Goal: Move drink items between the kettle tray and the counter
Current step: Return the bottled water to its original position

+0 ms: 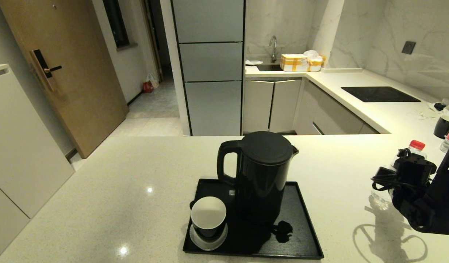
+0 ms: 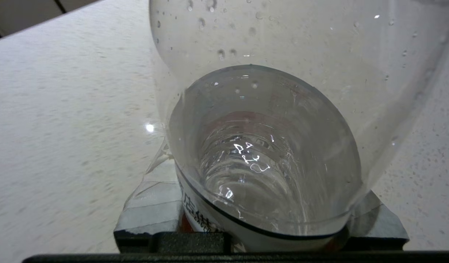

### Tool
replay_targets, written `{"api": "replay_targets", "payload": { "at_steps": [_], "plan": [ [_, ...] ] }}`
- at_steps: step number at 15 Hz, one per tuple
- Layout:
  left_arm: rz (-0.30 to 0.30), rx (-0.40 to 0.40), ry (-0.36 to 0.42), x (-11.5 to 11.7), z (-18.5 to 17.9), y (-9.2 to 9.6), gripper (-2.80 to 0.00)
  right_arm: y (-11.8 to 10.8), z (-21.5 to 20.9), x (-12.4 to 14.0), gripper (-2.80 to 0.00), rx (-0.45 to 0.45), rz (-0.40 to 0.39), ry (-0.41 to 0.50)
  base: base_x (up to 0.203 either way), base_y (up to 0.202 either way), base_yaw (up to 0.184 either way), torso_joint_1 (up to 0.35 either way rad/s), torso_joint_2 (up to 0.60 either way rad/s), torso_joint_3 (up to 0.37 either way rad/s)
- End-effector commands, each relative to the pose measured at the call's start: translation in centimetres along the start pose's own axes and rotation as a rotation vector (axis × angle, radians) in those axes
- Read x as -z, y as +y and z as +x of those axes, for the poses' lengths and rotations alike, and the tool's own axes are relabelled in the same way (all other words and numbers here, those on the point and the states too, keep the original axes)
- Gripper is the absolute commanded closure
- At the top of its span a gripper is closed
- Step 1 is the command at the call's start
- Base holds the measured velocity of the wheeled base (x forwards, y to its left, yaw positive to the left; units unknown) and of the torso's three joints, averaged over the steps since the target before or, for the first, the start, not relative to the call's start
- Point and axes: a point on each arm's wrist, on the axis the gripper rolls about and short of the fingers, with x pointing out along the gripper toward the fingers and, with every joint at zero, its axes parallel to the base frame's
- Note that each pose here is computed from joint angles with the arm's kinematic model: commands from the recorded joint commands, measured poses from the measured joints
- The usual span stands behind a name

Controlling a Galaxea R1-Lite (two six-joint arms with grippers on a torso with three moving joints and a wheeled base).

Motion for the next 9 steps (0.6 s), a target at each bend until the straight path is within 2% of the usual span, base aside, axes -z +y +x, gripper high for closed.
{"api": "replay_targets", "payload": {
  "at_steps": [1, 3, 5, 8, 9],
  "plan": [
    [0.0, 0.0, -0.001, 0.0, 0.0, 0.0, 0.0, 1.1, -3.5, -3.0, 0.0, -0.069, 0.005, -0.081, 0.0, 0.0, 0.0, 0.0, 0.0, 0.0],
    [0.0, 0.0, 0.0, 0.0, 0.0, 0.0, 0.0, 3.1, -6.9, -4.0, 0.0, -0.166, -0.04, -0.129, 0.0, 0.0, 0.0, 0.0, 0.0, 0.0],
    [0.0, 0.0, -0.002, 0.0, 0.0, 0.0, 0.0, 4.6, -9.8, -3.8, 0.0, -0.247, -0.102, -0.164, 0.0, 0.0, 0.0, 0.0, 0.0, 0.0],
    [0.0, 0.0, 0.0, 0.0, 0.0, 0.0, 0.0, 7.0, -14.1, -1.4, 0.0, -0.37, -0.207, -0.113, 0.0, 0.0, 0.0, 0.0, 0.0, 0.0],
    [0.0, 0.0, 0.0, 0.0, 0.0, 0.0, 0.0, 7.0, -14.6, -1.0, 0.0, -0.368, -0.222, -0.103, 0.0, 0.0, 0.0, 0.0, 0.0, 0.0]
  ]
}}
